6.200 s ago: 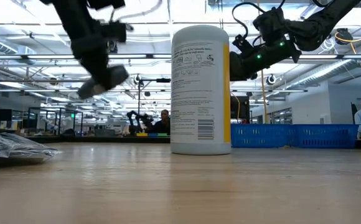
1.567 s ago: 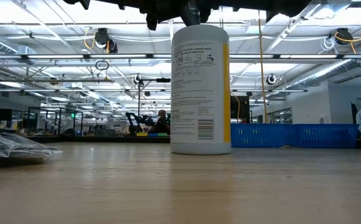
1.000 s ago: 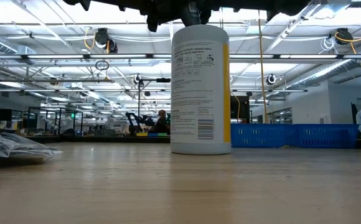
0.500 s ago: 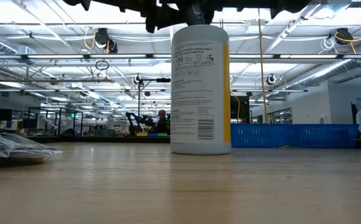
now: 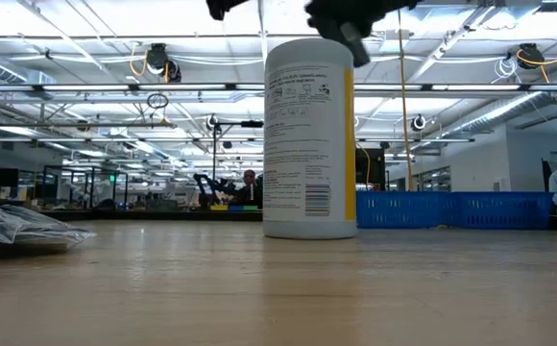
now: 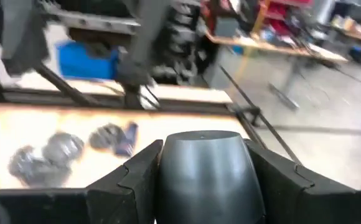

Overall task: Pick & Place Travel size toiletries
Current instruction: Put the black deodorant into the right yellow bin

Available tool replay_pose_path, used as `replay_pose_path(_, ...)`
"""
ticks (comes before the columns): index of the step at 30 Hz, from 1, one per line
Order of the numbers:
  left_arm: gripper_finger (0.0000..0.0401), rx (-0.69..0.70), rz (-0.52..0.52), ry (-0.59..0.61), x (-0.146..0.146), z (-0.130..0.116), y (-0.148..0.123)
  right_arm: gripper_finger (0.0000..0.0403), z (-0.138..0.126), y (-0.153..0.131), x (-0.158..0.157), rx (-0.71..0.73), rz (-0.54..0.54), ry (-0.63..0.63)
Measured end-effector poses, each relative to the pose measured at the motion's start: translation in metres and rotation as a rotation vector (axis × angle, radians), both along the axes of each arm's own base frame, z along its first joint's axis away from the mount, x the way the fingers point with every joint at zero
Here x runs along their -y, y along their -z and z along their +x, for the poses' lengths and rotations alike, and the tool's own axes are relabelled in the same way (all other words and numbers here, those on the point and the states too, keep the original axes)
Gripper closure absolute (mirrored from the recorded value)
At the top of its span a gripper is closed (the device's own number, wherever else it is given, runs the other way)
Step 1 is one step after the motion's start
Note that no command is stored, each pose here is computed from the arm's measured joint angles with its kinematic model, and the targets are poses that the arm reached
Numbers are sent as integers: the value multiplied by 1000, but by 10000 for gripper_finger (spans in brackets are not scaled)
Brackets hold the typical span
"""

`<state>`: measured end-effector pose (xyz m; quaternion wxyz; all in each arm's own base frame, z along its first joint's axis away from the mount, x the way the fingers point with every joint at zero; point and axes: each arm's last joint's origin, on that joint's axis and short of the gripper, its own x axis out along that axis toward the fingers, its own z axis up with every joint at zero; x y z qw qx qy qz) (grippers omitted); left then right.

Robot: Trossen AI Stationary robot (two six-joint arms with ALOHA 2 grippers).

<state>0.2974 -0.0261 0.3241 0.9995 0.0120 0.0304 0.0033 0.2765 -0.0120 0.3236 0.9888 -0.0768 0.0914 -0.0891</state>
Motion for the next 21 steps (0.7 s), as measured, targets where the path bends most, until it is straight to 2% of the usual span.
replay_pose_path(7, 115, -63, -38, 52, 16, -12, -1, 216, -34, -2, 6, -168, -44, 216)
replay_pose_path(12, 125, -166, -51, 75, 26, -14, 10, 216, -55, -1, 15, -262, -96, 397)
replay_pose_path(18, 138, -293, -85, 103, 38, -20, 22, 216, -76, 16, 34, -305, -119, 575)
replay_pose_path(21, 145, -332, -110, 115, 44, -23, 25, 216, -85, 30, 48, -315, -123, 707)
